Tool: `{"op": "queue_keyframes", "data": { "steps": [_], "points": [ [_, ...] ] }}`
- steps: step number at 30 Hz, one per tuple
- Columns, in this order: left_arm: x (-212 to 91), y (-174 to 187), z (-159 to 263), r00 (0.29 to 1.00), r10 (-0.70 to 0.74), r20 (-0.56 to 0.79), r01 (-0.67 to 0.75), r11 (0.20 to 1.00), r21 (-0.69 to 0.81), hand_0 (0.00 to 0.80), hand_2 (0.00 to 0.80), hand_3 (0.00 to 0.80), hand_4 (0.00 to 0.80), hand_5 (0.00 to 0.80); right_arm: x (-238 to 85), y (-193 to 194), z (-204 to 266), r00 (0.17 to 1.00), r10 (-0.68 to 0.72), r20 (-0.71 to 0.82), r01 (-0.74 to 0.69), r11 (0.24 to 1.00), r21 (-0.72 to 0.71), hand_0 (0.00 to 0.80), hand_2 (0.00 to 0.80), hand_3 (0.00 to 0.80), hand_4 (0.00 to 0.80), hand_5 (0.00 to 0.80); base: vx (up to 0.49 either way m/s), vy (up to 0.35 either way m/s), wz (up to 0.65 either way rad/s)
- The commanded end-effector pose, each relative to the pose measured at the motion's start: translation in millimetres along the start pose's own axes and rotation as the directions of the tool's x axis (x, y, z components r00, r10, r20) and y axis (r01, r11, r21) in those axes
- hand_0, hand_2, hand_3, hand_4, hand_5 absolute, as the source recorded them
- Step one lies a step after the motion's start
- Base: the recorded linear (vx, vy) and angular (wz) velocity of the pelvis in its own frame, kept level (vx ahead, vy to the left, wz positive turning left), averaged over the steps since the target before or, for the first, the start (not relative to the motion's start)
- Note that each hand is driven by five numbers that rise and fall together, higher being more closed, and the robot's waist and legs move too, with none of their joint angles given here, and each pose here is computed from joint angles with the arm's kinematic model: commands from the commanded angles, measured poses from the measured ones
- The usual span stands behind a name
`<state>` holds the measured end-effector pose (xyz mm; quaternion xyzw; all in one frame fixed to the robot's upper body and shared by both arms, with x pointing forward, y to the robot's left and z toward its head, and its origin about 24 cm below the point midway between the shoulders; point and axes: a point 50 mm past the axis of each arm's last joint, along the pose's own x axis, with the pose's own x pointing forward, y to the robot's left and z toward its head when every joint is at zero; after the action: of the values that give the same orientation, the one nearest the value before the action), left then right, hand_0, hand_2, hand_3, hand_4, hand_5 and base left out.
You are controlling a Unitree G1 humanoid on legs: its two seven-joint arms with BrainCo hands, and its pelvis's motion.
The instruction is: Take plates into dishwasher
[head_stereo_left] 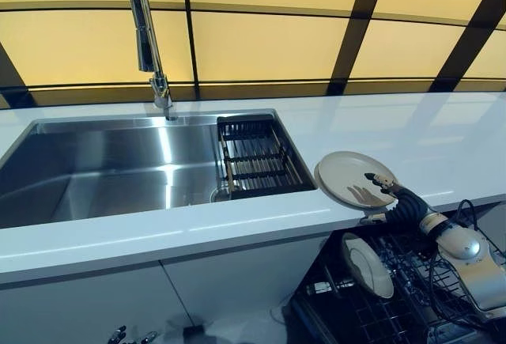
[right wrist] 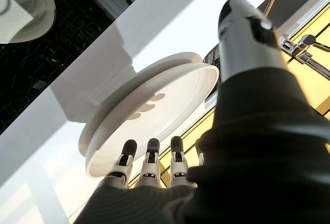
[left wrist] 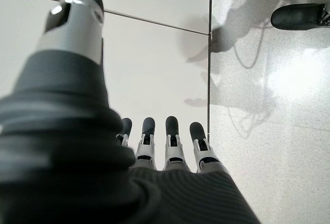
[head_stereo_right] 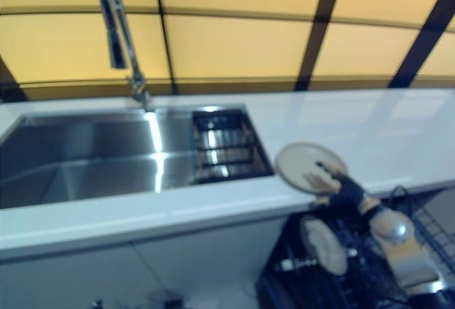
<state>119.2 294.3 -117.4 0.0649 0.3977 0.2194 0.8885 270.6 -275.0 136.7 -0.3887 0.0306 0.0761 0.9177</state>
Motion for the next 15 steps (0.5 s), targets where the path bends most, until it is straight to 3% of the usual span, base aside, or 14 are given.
{"op": "queue_keyframes", "data": {
  "steps": [1,15],
  "points": [
    [8.2,5.0,18.7,0.997,0.036,0.065,-0.039,0.999,0.032,0.000,0.000,0.000,0.000,0.000,8.7,-19.7,33.2,0.986,-0.094,0.139,0.092,0.996,0.019,0.000,0.000,0.000,0.000,0.000,0.000,0.000,0.00],
    [7.8,2.9,16.6,0.998,0.032,0.059,-0.034,0.999,0.039,0.000,0.000,0.000,0.000,0.000,11.9,-17.3,38.6,0.983,-0.093,0.161,0.084,0.995,0.058,0.000,0.000,0.000,0.000,0.000,0.000,0.000,0.00]
  ]
}}
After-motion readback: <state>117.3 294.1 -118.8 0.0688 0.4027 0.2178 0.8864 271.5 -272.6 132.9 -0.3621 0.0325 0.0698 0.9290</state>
